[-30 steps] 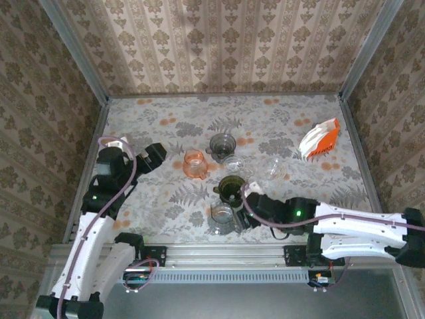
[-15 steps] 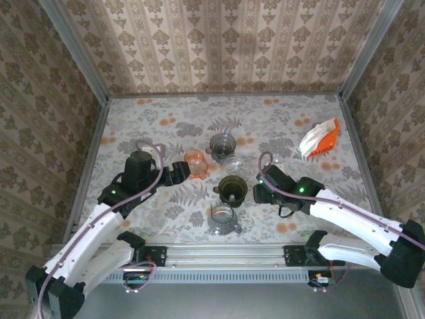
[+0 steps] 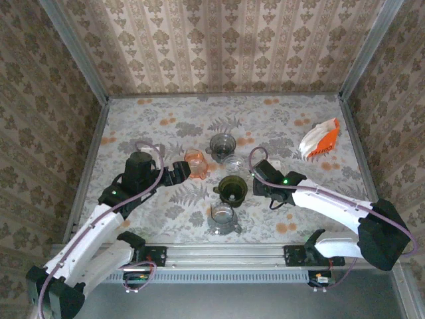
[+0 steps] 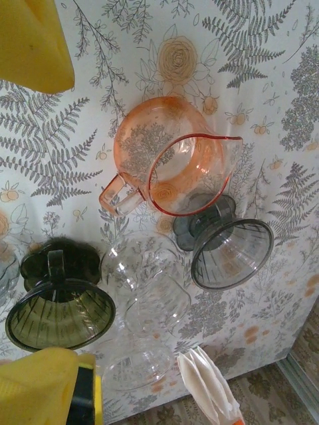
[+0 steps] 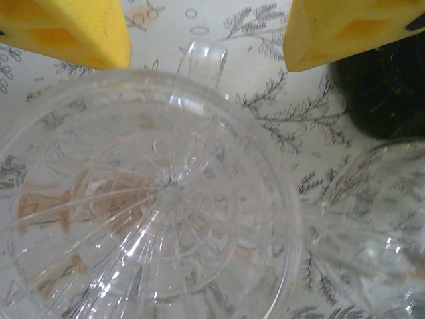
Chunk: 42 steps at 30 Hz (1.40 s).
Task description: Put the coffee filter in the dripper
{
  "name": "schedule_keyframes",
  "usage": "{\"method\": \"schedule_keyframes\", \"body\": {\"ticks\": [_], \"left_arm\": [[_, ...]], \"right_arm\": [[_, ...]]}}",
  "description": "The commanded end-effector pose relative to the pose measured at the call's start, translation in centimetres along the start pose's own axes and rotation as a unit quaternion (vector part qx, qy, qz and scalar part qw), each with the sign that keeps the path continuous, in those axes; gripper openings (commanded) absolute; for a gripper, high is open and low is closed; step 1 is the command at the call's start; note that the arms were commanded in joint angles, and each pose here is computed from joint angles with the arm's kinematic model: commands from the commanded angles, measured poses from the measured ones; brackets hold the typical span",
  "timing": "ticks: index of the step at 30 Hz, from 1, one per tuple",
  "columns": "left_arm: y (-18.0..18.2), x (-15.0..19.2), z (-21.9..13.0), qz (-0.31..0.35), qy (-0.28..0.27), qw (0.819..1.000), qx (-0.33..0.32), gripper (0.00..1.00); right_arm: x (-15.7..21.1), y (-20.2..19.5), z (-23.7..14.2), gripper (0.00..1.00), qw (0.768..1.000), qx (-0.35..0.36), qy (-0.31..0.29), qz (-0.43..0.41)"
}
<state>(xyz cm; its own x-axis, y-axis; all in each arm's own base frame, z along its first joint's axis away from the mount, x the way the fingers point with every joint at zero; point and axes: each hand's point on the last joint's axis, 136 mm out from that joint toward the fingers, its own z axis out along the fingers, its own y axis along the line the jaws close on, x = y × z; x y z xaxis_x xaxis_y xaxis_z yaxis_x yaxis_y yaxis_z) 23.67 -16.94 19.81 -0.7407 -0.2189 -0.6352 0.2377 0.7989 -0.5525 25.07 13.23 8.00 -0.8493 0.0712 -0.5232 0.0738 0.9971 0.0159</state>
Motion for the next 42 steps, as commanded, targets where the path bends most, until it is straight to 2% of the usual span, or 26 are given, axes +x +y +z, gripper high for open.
{"method": "schedule_keyframes", "body": {"ticks": [1, 5, 13, 23, 27, 30, 34, 38, 42], "left_arm": [[-0.3, -0.5, -0.4, 0.008, -0.014, 1.0, 0.002, 1.0], [-0.3, -0.4, -0.3, 0.008, -0.012, 1.0, 0.002, 1.0], [-0.2, -0.4, -0.3, 0.009, -0.011, 1.0, 0.0, 1.0], [-0.3, -0.5, -0.3, 0.01, -0.012, 1.0, 0.002, 1.0], [-0.4, -0.6, -0.5, 0.014, -0.012, 1.0, 0.003, 1.0], [-0.7, -0.9, -0.9, 0.023, -0.013, 1.0, 0.003, 1.0], [-0.9, -1.3, -1.4, 0.034, -0.016, 0.999, 0.001, 1.0], [-0.7, -1.3, -1.6, 0.039, -0.015, 0.999, -0.005, 1.0], [-0.3, -1.6, -2.0, 0.036, -0.019, 0.999, -0.012, 1.0]], "right_arm": [[-0.8, -0.4, 0.8, 0.6, 1.0, 0.017, -0.024, 0.003], [-1.0, -0.4, 1.4, 0.51, 0.999, 0.029, -0.027, 0.0], [-1.0, -1.4, 1.6, 0.27, 0.998, 0.052, -0.036, -0.007], [-1.8, -2.2, 0.3, 0.1, 0.997, 0.056, -0.057, -0.014], [-2.6, -2.3, -1.5, 0.06, 0.996, 0.042, -0.075, -0.015], [-3.1, -2.1, -4.1, 0.05, 0.995, 0.01, -0.095, -0.021], [-3.0, 1.1, -9.1, 0.05, 0.987, -0.108, -0.099, -0.07], [0.0, 5.7, -13.5, 0.05, 0.96, -0.221, -0.063, -0.161], [3.5, 8.8, -15.4, 0.05, 0.935, -0.253, -0.028, -0.246]]}}
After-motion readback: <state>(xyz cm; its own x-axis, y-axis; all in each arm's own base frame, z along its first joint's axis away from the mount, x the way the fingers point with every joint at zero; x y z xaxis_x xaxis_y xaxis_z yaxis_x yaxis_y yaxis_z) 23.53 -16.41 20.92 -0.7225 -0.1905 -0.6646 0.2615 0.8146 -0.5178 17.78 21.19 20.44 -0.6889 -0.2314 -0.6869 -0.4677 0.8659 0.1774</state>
